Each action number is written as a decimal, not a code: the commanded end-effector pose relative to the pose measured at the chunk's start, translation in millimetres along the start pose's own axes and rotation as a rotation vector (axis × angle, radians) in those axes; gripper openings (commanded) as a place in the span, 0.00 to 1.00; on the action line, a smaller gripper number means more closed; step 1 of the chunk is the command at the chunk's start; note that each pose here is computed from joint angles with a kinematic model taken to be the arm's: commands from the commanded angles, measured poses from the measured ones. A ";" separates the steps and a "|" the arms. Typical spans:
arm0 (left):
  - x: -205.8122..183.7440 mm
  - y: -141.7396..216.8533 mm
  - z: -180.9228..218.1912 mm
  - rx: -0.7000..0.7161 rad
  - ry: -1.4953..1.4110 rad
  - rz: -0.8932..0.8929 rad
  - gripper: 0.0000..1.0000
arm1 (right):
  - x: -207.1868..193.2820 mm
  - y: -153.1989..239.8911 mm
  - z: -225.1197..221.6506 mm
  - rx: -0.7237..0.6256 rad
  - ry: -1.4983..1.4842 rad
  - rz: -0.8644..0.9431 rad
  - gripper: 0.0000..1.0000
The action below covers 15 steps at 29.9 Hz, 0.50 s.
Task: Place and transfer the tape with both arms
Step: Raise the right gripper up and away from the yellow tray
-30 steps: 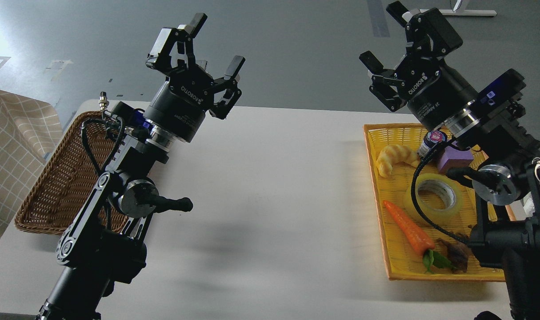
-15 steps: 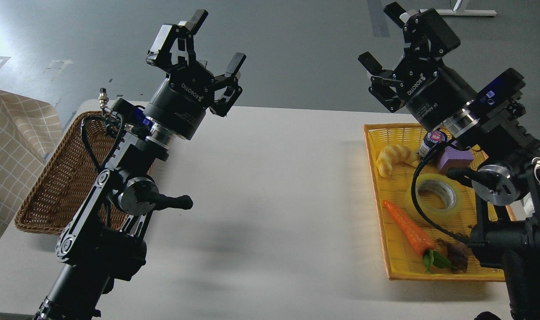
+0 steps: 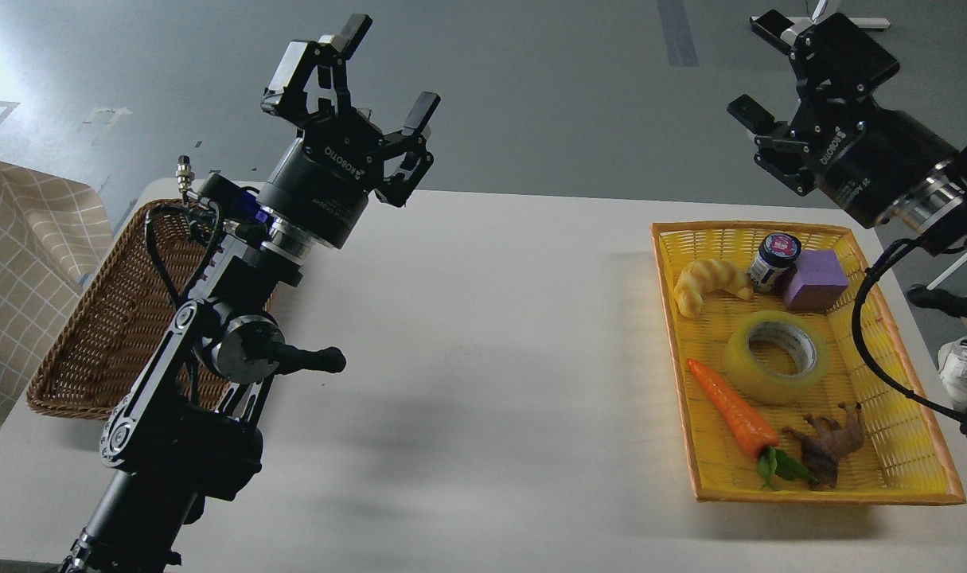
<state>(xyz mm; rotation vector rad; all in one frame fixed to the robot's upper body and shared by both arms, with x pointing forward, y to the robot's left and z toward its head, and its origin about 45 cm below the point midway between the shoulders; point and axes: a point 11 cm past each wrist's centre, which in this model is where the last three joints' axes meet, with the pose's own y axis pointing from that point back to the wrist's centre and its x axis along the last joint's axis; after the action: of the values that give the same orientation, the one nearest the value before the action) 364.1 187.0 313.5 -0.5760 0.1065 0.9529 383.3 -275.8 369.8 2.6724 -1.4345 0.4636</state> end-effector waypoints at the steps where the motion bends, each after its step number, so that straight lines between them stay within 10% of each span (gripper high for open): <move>1: 1.5 2.1 -2.6 0.009 0.000 0.005 0.98 | 29.4 17.0 -7.9 -0.072 0.134 0.030 1.00; 15: 11.8 5.6 -6.3 0.019 0.002 0.041 0.98 | 56.2 59.5 42.3 -0.354 0.393 0.078 1.00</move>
<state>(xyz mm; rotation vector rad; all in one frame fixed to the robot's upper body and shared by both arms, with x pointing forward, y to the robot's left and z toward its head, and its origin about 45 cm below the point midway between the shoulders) 365.6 192.8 303.9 -0.5633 0.1273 0.9828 376.0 -354.4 346.2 2.1584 -1.3738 0.6274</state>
